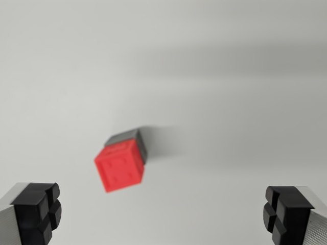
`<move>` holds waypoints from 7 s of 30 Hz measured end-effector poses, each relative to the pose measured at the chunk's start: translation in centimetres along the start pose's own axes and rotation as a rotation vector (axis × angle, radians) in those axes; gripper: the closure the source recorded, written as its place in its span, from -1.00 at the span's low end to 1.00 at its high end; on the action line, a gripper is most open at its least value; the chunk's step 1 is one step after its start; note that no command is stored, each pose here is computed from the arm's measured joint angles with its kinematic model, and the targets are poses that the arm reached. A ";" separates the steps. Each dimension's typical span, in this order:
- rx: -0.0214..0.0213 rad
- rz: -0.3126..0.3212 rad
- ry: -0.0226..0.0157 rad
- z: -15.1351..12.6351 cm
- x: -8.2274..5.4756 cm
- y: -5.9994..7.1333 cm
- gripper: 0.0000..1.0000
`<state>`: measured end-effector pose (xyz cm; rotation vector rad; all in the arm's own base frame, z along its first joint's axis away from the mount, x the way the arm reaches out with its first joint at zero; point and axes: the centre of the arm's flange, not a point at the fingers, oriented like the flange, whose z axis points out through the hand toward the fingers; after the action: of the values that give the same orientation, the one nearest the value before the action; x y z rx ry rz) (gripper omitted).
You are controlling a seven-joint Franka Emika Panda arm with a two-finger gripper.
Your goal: Destack cube
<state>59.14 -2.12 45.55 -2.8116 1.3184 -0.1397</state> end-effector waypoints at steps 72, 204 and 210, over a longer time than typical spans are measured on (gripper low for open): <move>-0.0386 -0.194 -0.0516 12.9 -7.0 1.6 -1.00; -0.0565 -0.319 -0.0745 18.5 -11.1 2.4 1.00; -0.0565 -0.319 -0.0734 16.6 -11.0 2.3 1.00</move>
<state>51.96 4.74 28.18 -3.0218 0.8650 -0.0061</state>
